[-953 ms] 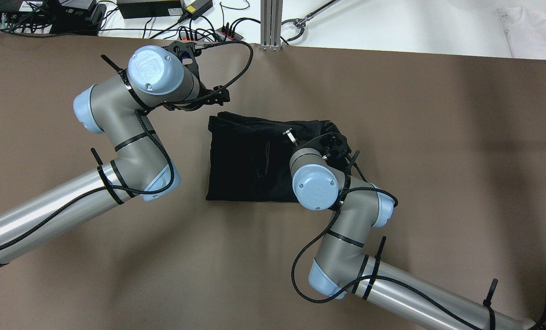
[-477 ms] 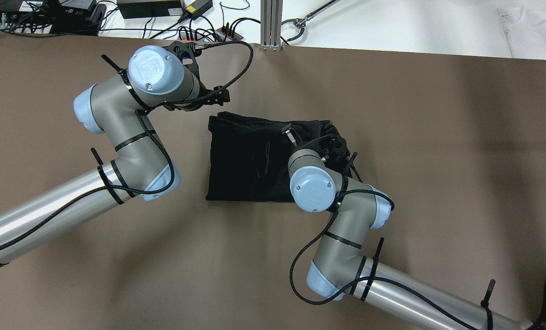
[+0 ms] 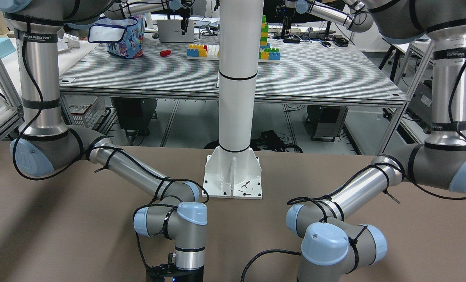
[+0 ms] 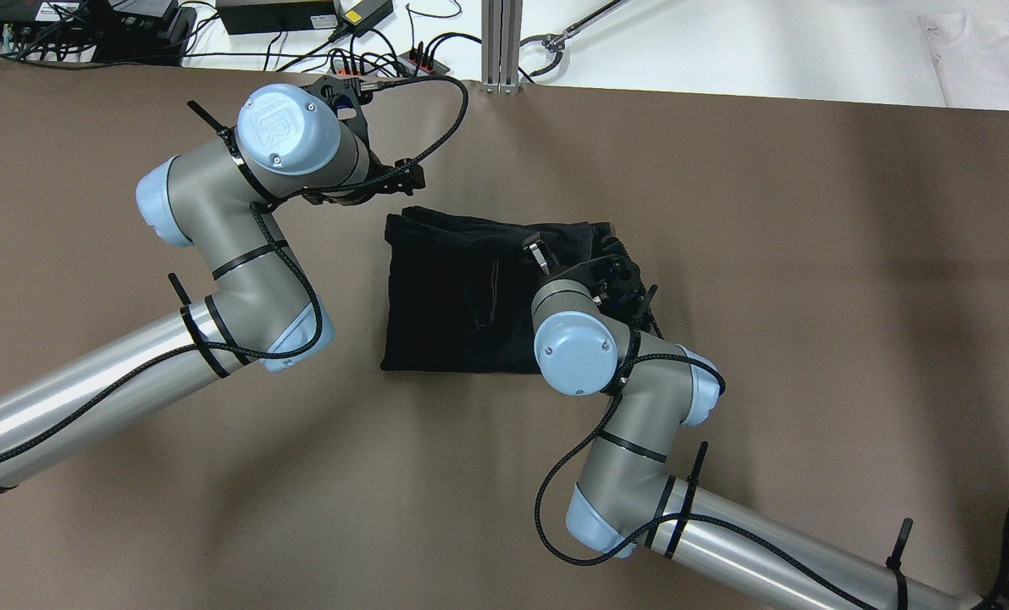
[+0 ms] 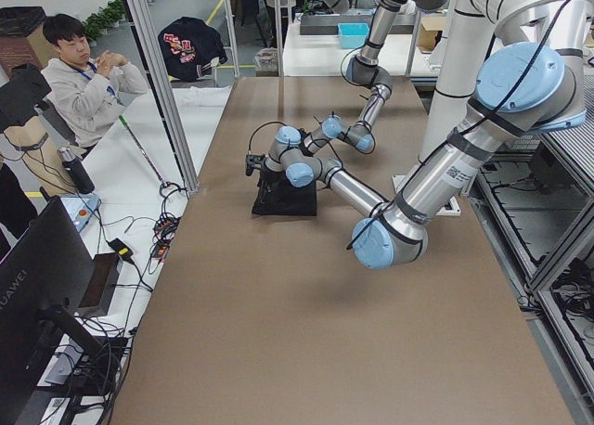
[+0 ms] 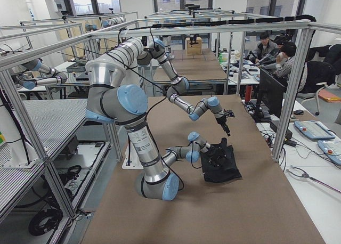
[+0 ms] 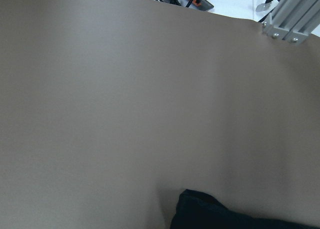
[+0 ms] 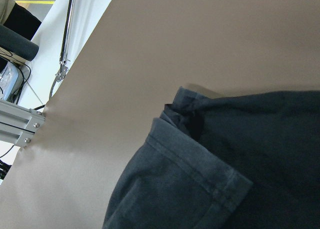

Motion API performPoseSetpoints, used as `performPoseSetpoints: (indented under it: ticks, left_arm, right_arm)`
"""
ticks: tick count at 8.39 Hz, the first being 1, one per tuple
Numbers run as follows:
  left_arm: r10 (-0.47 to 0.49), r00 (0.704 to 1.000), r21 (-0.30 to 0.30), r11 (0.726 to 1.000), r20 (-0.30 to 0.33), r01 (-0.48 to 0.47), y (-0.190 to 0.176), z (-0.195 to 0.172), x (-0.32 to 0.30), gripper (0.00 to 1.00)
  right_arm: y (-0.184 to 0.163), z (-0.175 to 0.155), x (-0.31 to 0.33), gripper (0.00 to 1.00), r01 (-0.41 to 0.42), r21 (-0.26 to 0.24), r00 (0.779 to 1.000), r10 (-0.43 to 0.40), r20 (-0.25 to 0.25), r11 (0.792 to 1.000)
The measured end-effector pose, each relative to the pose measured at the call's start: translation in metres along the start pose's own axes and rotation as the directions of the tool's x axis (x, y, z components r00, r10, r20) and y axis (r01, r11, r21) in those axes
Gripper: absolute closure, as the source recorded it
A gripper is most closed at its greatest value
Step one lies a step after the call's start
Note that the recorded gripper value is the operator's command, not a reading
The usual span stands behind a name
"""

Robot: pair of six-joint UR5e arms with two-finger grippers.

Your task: Fold clothes

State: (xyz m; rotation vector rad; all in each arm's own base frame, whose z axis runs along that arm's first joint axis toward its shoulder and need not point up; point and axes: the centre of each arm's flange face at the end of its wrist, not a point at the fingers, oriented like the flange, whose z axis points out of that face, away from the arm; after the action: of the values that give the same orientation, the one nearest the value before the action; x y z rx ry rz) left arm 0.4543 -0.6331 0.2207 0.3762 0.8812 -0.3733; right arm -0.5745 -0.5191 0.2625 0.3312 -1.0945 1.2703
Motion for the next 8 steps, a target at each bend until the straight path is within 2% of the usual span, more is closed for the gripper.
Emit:
performPoseSetpoints:
  ticks: [2, 5, 7, 8]
  left_arm:
    - [0.0, 1.0, 0.0, 1.0, 0.0, 0.0, 0.0, 0.0, 0.0, 0.0]
    - [0.0, 1.0, 0.001, 1.0, 0.002, 0.0, 0.0, 0.001, -0.001, 0.0]
    - [-0.001, 1.0, 0.003, 1.0, 0.002, 0.001, 0.0, 0.0, -0.001, 0.0]
    - [-0.001, 1.0, 0.004, 1.0, 0.003, 0.001, 0.0, 0.001, -0.002, 0.0]
  right_arm:
    - [0.002, 0.001, -0.002, 1.0, -0.017, 0.003, 1.0, 0.017, 0.003, 1.0]
    - [-0.01, 0.004, -0.01, 1.0, -0.035, 0.025, 0.999, 0.035, 0.019, 0.999]
    - [-0.027, 0.007, -0.022, 1.0, -0.009, 0.039, 0.999, 0.008, 0.032, 0.999]
    - [-0.039, 0.012, -0.028, 0.83, 0.017, 0.05, 0.999, -0.019, 0.033, 0.999]
